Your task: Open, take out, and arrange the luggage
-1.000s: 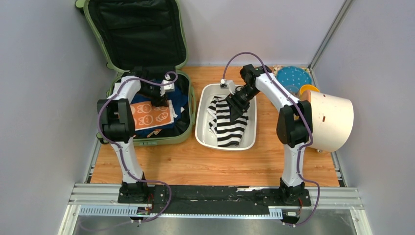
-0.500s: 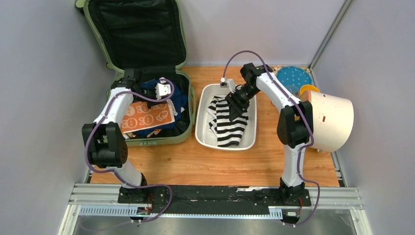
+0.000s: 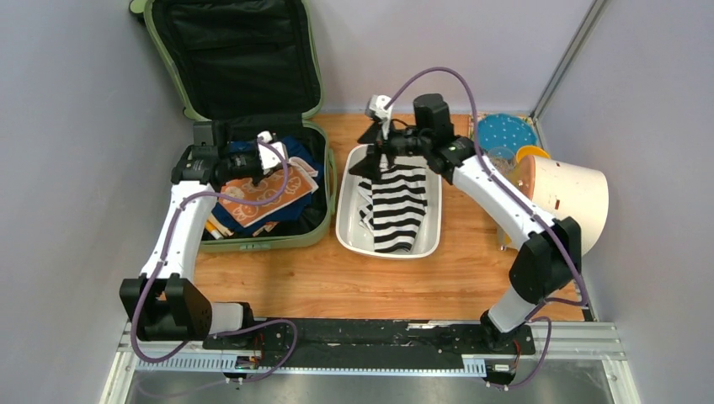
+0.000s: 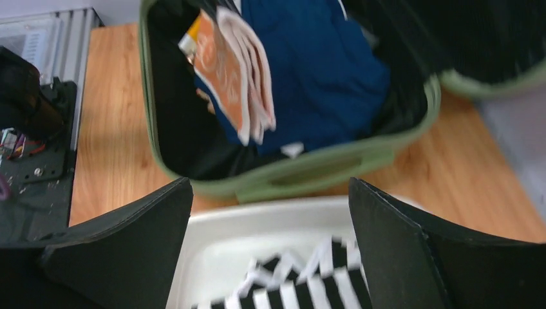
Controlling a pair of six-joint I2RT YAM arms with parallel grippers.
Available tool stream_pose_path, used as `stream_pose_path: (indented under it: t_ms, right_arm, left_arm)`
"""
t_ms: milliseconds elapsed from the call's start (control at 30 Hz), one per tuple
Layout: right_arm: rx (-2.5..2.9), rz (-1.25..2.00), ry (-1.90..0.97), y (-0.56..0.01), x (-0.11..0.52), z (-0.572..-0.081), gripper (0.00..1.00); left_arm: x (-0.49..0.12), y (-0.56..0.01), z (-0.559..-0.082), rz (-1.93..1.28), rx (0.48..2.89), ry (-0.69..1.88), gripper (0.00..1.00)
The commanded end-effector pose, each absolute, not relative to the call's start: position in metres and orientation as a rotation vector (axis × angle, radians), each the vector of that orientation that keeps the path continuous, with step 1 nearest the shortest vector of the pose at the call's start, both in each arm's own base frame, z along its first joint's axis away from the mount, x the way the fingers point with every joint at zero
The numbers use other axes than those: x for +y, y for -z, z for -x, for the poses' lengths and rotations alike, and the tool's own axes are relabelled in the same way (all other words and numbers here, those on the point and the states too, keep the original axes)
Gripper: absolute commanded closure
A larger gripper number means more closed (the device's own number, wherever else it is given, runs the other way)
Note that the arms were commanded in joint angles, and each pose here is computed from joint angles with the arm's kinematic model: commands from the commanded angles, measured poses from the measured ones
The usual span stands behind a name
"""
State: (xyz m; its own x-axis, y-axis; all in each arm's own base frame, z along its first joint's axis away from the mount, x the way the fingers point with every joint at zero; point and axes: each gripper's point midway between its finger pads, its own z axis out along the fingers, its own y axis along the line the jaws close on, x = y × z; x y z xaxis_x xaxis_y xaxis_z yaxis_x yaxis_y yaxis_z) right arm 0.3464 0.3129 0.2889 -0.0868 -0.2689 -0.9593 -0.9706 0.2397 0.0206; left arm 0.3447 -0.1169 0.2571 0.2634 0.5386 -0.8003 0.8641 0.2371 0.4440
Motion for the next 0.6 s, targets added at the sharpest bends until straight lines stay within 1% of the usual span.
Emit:
stream_pose_path:
  t_ms: [0,33,100,200,267,467,567]
  right_arm:
    - [1.247,1.197,-0.966,-0.332,0.38,-0.355,0.04]
    - [1.192,1.202,-0.96,-0.343,0.388,-0.355,0.04]
    - [1.134,1.257,-0.991,-0.346,0.401,-0.343,0.04]
    - [1.074,1.31,-1.031,-0.348,0.412,-0.328,0.03]
    - [1.035,1.355,-1.005,-0.342,0.42,-0.324,0.03]
    - [1.046,1.339,-0.881,-0.331,0.428,-0.35,0.03]
    - [1.063,1.368,-0.846,-0.319,0.424,-0.352,0.05]
  left_arm:
    - [-0.129,-0.294,-0.342,-1.366,1.292,0.378,1.0]
    - [-0.14,-0.299,-0.338,-1.38,1.265,0.394,1.0]
    - [-0.143,-0.311,-0.335,-1.366,1.244,0.391,1.0]
    - [-0.151,-0.323,-0.33,-1.358,1.218,0.395,1.0]
    - [-0.156,-0.327,-0.327,-1.35,1.2,0.403,1.0]
    - [-0.165,-0.333,-0.317,-1.343,1.168,0.426,1.0]
    - [-0.169,-0.344,-0.318,-1.316,1.156,0.441,1.0]
